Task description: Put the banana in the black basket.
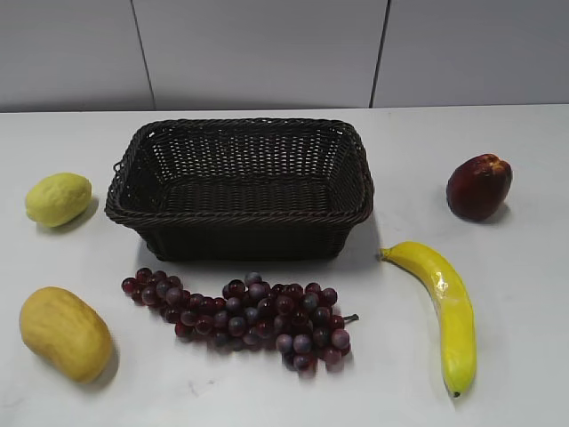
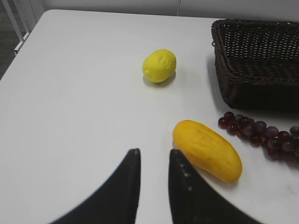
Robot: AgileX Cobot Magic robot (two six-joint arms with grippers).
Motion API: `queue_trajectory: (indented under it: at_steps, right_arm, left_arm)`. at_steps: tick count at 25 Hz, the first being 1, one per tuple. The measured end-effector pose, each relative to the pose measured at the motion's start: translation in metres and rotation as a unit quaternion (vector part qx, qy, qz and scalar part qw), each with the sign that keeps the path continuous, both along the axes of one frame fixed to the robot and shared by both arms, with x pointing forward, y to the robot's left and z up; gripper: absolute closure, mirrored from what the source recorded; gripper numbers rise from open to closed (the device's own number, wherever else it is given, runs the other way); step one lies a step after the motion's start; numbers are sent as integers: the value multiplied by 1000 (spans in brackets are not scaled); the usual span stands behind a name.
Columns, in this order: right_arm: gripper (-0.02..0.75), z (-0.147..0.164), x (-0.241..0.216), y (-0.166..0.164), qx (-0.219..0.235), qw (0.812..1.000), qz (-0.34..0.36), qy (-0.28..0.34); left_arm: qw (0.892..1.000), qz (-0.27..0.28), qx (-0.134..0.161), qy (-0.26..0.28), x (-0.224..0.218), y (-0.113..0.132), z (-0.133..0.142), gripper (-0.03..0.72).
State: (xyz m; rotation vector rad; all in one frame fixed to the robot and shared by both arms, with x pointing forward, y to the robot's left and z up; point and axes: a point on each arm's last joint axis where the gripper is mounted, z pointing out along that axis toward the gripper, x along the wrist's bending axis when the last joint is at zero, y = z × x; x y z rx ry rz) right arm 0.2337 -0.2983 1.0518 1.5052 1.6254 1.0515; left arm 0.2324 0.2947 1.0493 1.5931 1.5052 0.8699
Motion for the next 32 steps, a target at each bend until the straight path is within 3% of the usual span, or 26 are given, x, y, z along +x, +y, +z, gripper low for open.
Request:
queue_trajectory:
  at_steps: [6, 14, 20, 26, 32]
  right_arm:
    - [115, 10, 3, 0, 1, 1000, 0, -15]
    - [127, 27, 54, 6, 2, 1000, 0, -7]
    - [139, 12, 105, 16, 17, 995, 3, 98]
    - [146, -17, 157, 24, 14, 972, 4, 236]
    - [146, -30, 200, 36, 34, 947, 19, 319]
  left_arm:
    - [1000, 0, 0, 0, 0, 0, 0, 486]
    - [1000, 0, 0, 0, 0, 0, 0, 486]
    - [1000, 0, 0, 0, 0, 0, 0, 486]
    - [1000, 0, 0, 0, 0, 0, 0, 486]
    - [1000, 0, 0, 0, 0, 0, 0, 486]
